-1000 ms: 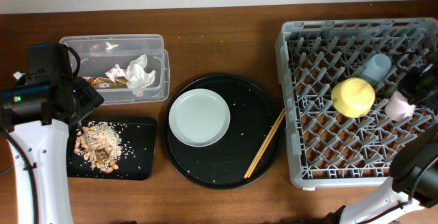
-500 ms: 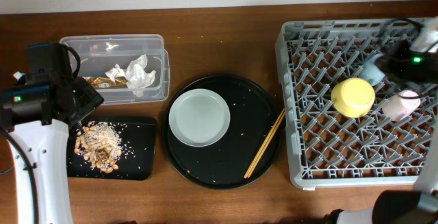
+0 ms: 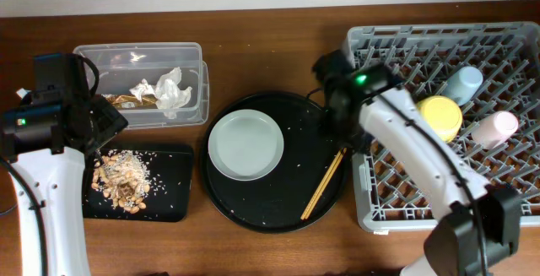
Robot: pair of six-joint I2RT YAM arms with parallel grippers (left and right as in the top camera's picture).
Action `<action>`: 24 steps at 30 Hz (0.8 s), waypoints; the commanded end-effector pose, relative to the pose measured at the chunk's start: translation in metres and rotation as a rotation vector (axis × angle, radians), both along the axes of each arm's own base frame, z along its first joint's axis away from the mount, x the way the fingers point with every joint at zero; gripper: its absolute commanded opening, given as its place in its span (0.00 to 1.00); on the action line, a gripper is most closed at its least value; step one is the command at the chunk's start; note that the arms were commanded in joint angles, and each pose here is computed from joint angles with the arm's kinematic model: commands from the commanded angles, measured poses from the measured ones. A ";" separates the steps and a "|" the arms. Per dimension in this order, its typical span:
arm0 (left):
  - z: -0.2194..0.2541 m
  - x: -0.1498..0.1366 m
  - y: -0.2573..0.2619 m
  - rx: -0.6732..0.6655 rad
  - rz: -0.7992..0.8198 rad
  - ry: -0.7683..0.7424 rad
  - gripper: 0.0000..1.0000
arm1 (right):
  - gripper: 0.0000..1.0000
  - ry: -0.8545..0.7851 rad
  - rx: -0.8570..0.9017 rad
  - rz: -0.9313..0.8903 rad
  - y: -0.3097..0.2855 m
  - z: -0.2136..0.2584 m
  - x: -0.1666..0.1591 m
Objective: Sort waste into correct bins and load items into the dishwasher rack
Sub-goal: 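Reach the right gripper to the chopsticks and grasp one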
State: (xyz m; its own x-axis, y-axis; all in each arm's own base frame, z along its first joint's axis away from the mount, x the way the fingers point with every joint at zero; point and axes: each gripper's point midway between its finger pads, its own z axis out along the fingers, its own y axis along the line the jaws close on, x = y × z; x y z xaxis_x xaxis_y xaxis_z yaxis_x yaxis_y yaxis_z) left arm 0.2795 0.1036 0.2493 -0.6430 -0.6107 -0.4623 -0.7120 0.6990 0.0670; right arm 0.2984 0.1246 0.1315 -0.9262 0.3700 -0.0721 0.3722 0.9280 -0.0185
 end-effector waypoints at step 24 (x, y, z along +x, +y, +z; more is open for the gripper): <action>0.005 -0.001 0.001 0.002 0.016 -0.020 0.99 | 0.69 0.030 0.052 0.031 0.045 -0.119 0.002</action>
